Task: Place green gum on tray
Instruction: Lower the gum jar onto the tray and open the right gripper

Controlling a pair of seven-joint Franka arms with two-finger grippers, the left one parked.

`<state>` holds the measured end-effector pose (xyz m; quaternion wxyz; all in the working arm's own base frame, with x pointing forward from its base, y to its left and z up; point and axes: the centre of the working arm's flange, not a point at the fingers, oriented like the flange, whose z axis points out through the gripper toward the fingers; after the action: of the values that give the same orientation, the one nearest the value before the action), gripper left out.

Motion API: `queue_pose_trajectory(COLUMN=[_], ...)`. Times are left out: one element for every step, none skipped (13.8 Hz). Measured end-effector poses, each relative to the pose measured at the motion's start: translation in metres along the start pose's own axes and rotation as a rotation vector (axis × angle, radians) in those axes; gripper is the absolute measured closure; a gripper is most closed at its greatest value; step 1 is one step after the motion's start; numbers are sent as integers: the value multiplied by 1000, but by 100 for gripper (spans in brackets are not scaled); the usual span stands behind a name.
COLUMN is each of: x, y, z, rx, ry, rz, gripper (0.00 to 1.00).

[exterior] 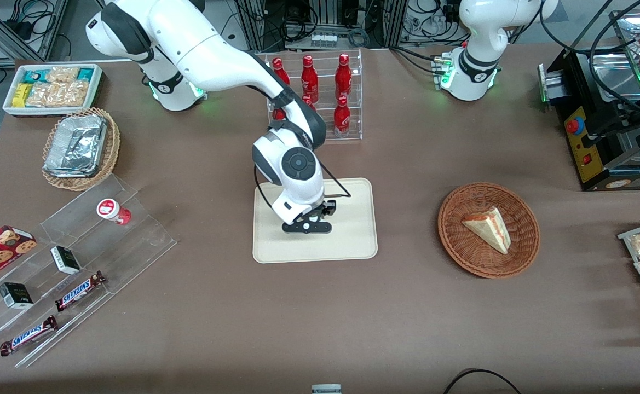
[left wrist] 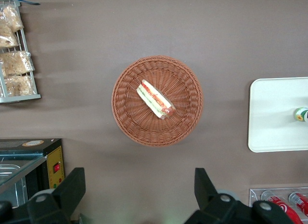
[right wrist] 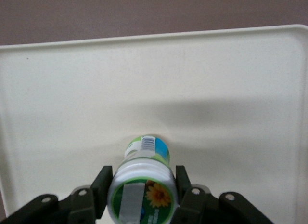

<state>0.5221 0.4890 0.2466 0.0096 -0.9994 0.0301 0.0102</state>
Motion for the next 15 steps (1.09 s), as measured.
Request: queue_pose_trajectory(x=[-3,-3,-3,-2,-1,-1,0,0,1,1,2,2,2,2,3], y=[-2,-3,-3,-2,-2,-2,-2,-2,-1,-1,-2,-2,-2,-2,-3], z=[3,6,8,10,10,10,10,10,10,10,10,9,9,9,7], rx=[-3,-3,-2,-2,-2,-1,-1,-1,-1,-2,-1,0,0,1,3], ry=[-1,-1,2,4,5,5,7,8,11,15,19,22,23,24,28], rz=[0,-1,0,1,2,2,3,3,2,0,-2,-4,-5,-6,-7], gripper=[41,41,41,41,41,41,35,27,19,8,1,0,0,0,0])
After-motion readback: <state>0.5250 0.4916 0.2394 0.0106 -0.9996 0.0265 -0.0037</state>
